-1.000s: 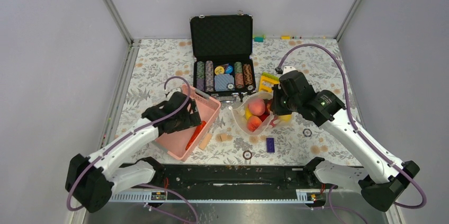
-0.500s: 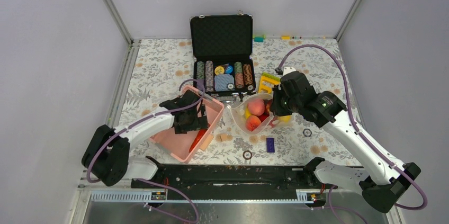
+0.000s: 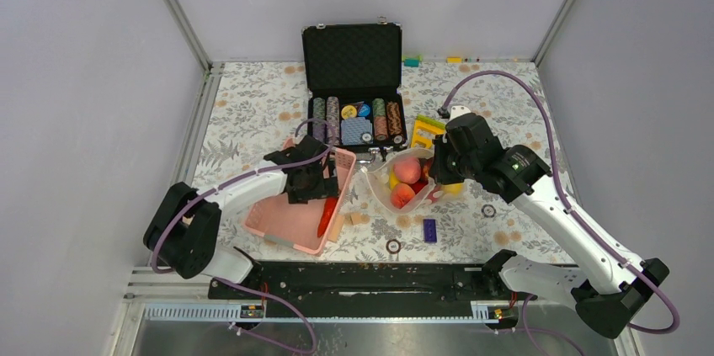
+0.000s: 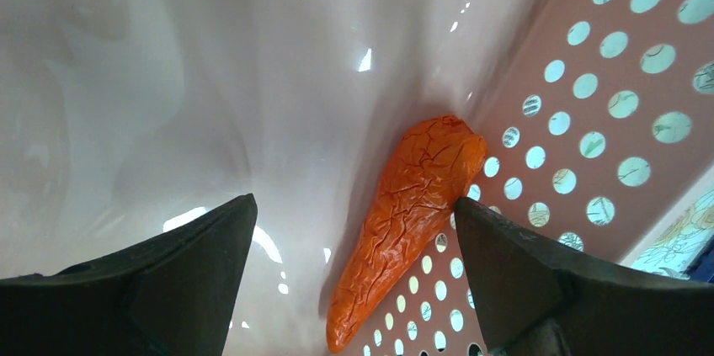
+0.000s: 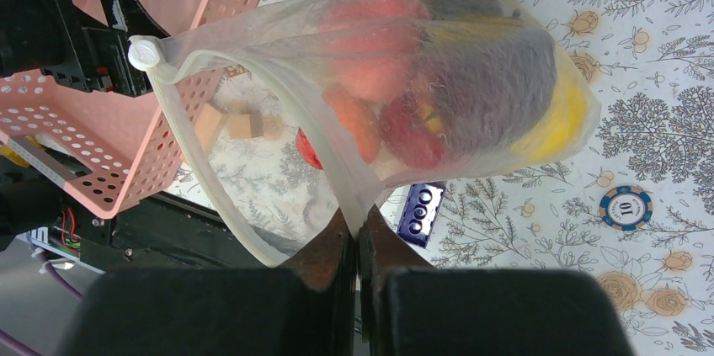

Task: Place the food in the zip-top bag and seal the zipper
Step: Pick up the fake vegetable from the bin.

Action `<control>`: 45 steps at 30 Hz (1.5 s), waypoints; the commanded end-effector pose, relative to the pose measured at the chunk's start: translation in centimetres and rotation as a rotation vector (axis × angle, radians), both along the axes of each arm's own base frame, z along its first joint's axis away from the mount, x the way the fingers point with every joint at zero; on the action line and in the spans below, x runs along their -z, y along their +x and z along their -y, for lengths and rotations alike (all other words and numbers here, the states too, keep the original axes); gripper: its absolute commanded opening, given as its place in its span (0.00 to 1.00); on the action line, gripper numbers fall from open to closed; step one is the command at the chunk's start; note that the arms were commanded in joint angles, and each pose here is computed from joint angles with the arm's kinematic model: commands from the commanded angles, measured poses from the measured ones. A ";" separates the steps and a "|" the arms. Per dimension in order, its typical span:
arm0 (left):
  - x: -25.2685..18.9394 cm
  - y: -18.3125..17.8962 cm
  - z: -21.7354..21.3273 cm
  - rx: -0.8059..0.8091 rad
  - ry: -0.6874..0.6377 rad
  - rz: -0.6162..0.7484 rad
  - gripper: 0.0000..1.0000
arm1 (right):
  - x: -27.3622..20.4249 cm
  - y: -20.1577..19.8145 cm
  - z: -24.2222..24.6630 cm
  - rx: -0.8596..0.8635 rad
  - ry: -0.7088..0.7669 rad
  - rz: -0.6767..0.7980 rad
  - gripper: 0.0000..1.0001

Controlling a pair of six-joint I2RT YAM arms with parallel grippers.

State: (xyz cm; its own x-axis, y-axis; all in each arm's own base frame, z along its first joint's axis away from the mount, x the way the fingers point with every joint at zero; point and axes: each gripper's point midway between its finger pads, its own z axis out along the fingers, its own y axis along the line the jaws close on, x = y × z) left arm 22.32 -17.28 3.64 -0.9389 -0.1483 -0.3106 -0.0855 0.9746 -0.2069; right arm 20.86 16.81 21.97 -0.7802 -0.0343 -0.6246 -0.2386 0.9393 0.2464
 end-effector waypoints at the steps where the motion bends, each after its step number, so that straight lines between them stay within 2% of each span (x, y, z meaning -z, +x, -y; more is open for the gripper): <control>1: -0.6 1.5 1.7 0.022 -0.063 0.046 0.88 | -0.8 0.8 -0.1 0.004 0.017 0.049 0.01; 4: -2.0 2.1 3.3 0.042 -0.156 0.087 0.88 | -0.9 0.8 -0.2 -0.001 0.020 0.047 0.01; 10: -1.9 2.8 3.3 0.022 -0.147 0.100 0.81 | -0.9 0.8 -0.2 0.002 0.024 0.053 0.01; 14: -0.7 2.5 4.1 0.054 -0.159 0.048 0.76 | -0.9 0.8 -0.2 0.001 0.025 0.052 0.01; 17: 0.5 2.4 3.9 0.046 -0.131 0.019 0.67 | -0.9 0.8 -0.2 0.001 0.024 0.051 0.01; 22: 1.7 2.3 1.8 -0.001 -0.001 0.016 0.55 | -0.9 0.8 -0.1 0.003 0.021 0.054 0.01; 25: 1.8 2.3 0.9 -0.018 0.066 0.024 0.41 | -0.9 0.9 -0.1 0.005 0.021 0.054 0.01; 30: 1.1 2.5 0.8 -0.036 0.069 0.038 0.18 | -1.0 0.8 -0.1 0.007 0.024 0.058 0.02; 34: -1.0 3.5 0.8 -0.053 0.066 0.091 0.01 | -1.2 0.8 0.1 0.016 0.028 0.066 0.01; 41: -8.9 5.3 0.8 -0.091 -0.018 0.304 0.00 | -1.7 0.8 0.2 0.048 0.071 0.077 0.00; 45: -14.7 5.4 2.1 -0.009 -0.119 0.488 0.00 | -2.0 0.5 -0.4 0.025 0.111 0.055 0.00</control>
State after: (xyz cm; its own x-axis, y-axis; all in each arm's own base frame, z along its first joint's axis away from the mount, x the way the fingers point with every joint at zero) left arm 26.35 -18.12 11.08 -0.8208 -0.2057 -0.5329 -0.0807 0.9653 -0.2482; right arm 20.92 16.49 22.43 -0.7660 0.0089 -0.6428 -0.2198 0.9360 0.2749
